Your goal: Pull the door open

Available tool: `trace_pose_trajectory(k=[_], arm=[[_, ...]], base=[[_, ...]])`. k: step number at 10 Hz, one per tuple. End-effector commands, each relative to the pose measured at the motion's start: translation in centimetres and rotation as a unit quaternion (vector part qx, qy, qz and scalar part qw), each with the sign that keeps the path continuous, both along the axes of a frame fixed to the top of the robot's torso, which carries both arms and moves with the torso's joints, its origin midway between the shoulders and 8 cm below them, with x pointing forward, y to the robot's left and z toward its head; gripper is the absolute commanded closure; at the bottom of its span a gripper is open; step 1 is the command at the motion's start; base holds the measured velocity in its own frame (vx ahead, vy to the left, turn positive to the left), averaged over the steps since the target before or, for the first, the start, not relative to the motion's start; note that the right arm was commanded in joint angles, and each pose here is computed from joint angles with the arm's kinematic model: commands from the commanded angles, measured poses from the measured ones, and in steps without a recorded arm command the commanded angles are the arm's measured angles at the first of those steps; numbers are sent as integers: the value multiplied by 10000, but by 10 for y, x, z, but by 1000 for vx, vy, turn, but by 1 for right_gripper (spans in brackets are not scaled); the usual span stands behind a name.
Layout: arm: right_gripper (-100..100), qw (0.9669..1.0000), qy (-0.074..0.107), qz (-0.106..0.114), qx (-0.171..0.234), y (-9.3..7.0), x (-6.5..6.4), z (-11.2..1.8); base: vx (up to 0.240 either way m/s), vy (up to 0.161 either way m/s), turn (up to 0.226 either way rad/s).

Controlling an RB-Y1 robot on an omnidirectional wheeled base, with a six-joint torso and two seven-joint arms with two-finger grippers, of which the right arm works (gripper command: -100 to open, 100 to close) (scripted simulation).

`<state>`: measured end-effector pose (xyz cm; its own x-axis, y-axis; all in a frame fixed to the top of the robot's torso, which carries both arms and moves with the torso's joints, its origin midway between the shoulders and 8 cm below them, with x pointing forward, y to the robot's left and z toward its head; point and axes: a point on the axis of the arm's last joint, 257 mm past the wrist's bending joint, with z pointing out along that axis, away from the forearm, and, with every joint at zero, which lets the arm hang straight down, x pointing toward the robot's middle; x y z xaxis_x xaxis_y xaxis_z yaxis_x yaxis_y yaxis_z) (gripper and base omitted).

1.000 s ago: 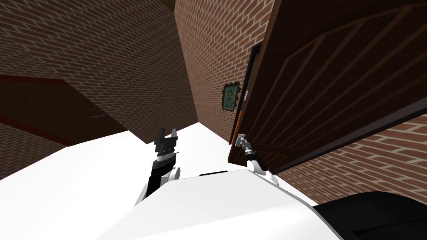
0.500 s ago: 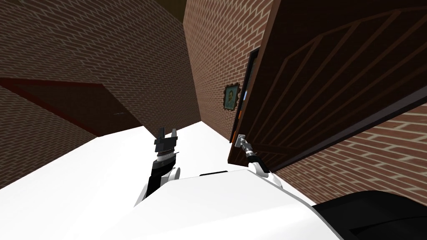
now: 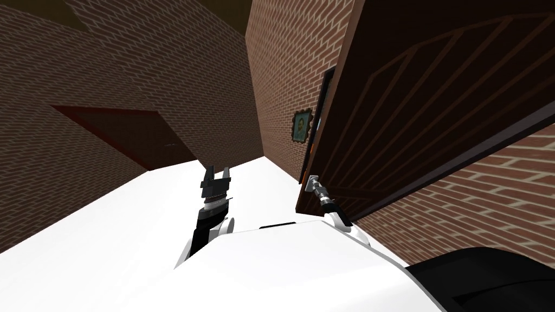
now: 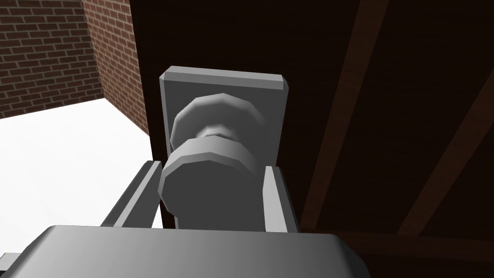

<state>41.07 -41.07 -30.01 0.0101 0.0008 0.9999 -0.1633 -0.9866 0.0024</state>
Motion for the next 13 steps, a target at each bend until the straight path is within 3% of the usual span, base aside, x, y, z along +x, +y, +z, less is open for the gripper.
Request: trace_pose_trajectory(k=[1,13], arm=[[100,10000,-15,64,6,2,-3,1],[100,9991,-19,423,5,5,-21,1]], base=[[-235,-55,154],[-175,-41,106]])
